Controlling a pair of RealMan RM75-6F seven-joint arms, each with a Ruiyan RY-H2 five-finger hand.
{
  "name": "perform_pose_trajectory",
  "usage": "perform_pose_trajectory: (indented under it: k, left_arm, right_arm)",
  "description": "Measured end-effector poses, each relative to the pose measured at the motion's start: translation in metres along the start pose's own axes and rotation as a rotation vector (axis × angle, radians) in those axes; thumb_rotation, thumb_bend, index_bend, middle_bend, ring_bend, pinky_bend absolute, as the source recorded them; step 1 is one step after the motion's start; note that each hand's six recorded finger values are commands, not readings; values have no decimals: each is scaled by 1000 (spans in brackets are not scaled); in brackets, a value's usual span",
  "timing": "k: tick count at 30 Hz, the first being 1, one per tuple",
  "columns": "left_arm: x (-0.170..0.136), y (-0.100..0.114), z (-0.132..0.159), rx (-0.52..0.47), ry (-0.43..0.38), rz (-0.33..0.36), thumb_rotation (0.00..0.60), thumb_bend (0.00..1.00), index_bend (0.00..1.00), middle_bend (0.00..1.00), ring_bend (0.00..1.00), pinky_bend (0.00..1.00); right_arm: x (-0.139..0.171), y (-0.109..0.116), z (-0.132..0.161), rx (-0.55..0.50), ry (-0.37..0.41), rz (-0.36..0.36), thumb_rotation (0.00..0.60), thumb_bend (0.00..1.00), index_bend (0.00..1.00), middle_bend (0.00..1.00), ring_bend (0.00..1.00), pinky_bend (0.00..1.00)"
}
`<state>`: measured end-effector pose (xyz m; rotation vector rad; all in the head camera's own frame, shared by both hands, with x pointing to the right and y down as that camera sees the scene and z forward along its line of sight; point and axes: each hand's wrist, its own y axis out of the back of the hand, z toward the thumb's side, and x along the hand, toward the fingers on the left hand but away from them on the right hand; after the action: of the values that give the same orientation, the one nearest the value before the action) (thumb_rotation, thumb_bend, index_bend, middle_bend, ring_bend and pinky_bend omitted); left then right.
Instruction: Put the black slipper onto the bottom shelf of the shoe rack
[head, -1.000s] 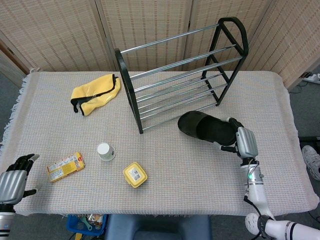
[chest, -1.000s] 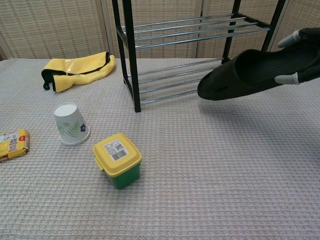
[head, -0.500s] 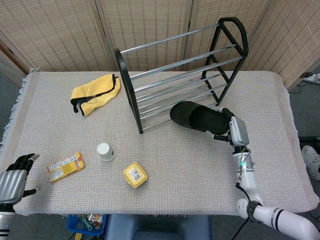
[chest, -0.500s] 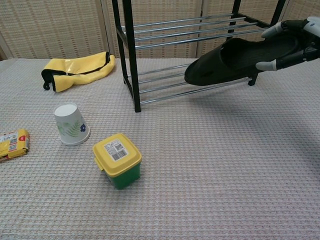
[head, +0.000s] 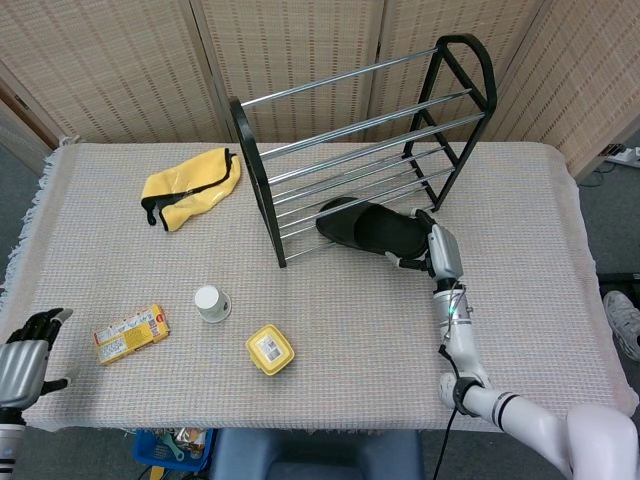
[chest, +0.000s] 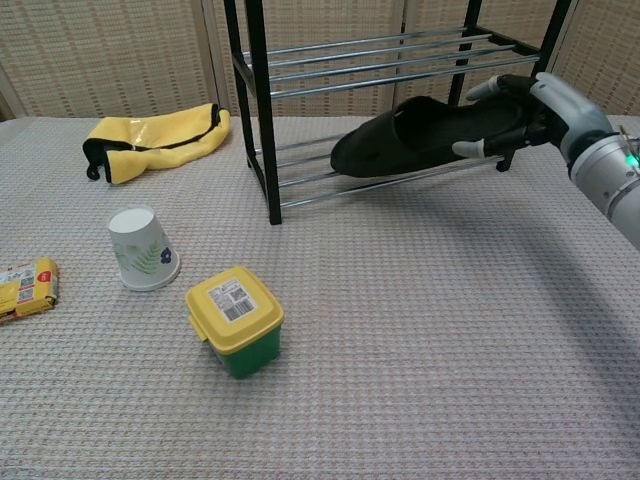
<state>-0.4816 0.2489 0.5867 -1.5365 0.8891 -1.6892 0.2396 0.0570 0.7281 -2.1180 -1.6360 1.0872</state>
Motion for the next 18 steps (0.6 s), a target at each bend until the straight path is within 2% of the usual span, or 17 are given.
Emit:
perform_pose_trajectory:
  k: [5,18]
  left_arm:
    - [1,0,2,2,-5,-4,600,200,169,163,152,318]
    - [5,-2,1,4,0,-19,600,200,168,164,152,318]
  right_arm:
    - [-13,-7,-7,-11,-17,-2,600,326,265,465,311,393]
    - [-43,-6,-23,-53,-83,-32,600,325,265,459,311,393]
